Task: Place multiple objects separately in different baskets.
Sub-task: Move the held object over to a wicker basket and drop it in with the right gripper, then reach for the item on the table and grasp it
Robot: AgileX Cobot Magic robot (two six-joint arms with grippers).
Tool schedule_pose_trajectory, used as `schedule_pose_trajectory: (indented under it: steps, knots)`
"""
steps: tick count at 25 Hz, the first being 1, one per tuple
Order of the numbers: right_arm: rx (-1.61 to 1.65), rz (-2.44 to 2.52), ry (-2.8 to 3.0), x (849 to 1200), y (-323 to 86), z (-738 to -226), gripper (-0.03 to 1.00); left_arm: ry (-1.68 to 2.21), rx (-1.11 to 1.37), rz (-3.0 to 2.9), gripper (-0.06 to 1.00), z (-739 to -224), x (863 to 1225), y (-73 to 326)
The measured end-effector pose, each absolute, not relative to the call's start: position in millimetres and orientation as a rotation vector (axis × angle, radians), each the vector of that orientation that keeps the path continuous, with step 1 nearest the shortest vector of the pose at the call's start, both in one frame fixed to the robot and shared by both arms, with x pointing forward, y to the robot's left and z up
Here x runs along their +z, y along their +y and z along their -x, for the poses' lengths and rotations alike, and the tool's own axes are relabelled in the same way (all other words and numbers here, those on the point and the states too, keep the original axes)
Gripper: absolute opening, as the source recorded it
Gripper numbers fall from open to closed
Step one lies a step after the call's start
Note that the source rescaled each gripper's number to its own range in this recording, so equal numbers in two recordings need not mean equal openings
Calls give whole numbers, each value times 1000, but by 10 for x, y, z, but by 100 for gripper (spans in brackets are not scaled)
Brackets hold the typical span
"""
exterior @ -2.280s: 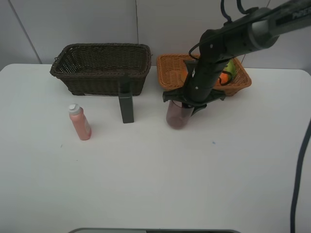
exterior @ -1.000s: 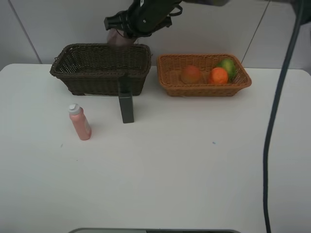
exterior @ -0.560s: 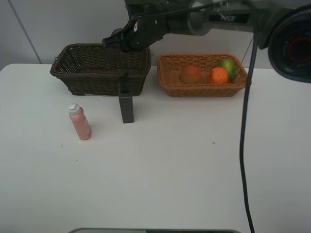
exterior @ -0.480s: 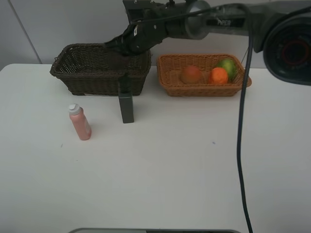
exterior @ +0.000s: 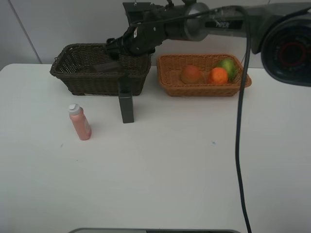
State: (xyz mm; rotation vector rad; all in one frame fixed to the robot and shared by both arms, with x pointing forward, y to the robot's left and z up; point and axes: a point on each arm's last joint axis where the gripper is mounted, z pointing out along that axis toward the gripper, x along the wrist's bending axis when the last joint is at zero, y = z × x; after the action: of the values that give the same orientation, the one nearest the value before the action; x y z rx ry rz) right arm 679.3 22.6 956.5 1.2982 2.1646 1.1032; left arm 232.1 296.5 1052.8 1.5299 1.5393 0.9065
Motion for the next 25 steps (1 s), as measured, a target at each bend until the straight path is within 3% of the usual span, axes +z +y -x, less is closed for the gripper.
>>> schedule_pose_trajectory:
  steps: [8,14,19,25]
  knots:
    - [1041,-1339,2176,10146,75,-6631,90,1539,907,-1530,100,-2321,10528,2965]
    - [776,-1462,2254,10468,-282,-6473,90,1539,907,-1530,100,-2321,10528,2965]
    - [543,-1572,2303,10487,-732,-6358,90,1539,907,-1530,100,-2321,10528,2965]
    - [432,-1787,2218,10585,-1595,-6062,90,1539,907,-1530,100,-2321,10528,2965]
